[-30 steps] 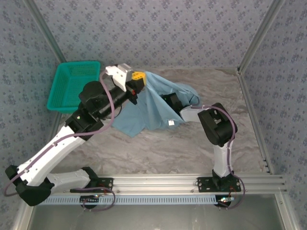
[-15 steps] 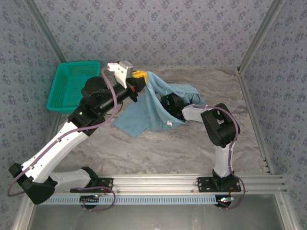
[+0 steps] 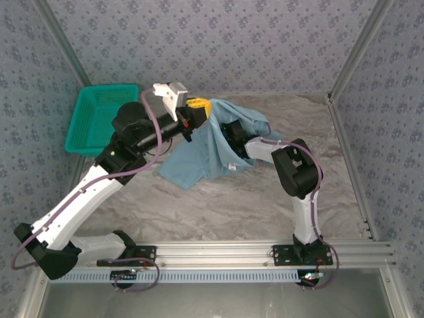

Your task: Fold the inside-out t-shirt

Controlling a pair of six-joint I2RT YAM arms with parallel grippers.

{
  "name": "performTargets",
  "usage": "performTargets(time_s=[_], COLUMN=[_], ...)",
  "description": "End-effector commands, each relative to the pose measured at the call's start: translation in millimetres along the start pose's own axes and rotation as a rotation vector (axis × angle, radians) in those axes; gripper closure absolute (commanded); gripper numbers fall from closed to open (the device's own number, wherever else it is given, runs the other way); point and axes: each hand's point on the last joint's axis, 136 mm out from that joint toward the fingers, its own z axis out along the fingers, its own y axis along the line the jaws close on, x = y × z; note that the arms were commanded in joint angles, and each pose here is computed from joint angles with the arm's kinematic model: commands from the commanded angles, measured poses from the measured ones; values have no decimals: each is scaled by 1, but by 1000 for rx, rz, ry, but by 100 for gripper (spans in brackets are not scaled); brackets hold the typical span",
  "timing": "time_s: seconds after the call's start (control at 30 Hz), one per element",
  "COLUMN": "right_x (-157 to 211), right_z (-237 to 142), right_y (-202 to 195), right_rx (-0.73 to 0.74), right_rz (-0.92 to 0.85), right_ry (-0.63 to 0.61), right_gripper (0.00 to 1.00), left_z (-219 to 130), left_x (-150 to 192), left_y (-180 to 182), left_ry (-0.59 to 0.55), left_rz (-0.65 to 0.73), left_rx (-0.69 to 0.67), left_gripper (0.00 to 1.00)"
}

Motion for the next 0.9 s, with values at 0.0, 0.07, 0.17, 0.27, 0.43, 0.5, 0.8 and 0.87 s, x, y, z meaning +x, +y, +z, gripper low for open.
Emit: performTargets(time_s=[0.0, 0.07, 0.17, 0.27, 0.43, 0.5, 0.8, 0.87], right_x=[58, 62, 59, 43, 10, -1, -12, -20], right_z=[17, 19, 17, 7, -27, -43, -112, -129], right_y=[-2, 2, 4, 6, 16, 20, 17, 19], right_rx=[19, -3, -21, -53, -146, -190, -287, -309], right_rz=[-5, -4, -5, -2, -13, -10, -87, -111], right_ry=[185, 206, 203, 155, 41, 0, -118, -158], right_gripper=[38, 53, 76, 96, 100, 100, 100, 100], left_z=[-17, -18, -19, -21, -27, -33, -72, -79], left_x=[-38, -40, -37, -35, -33, -34, -12, 1], left_y=[-16, -14, -10, 0, 33, 51, 170, 197], left_ry=[-109, -112, -106, -101, -94, -91, -35, -10], left_rz=[23, 30, 34, 43, 76, 91, 40, 19], left_rx=[39, 28, 4, -57, -241, -332, -726, -795], left_gripper=[100, 100, 100, 100, 100, 100, 100, 100])
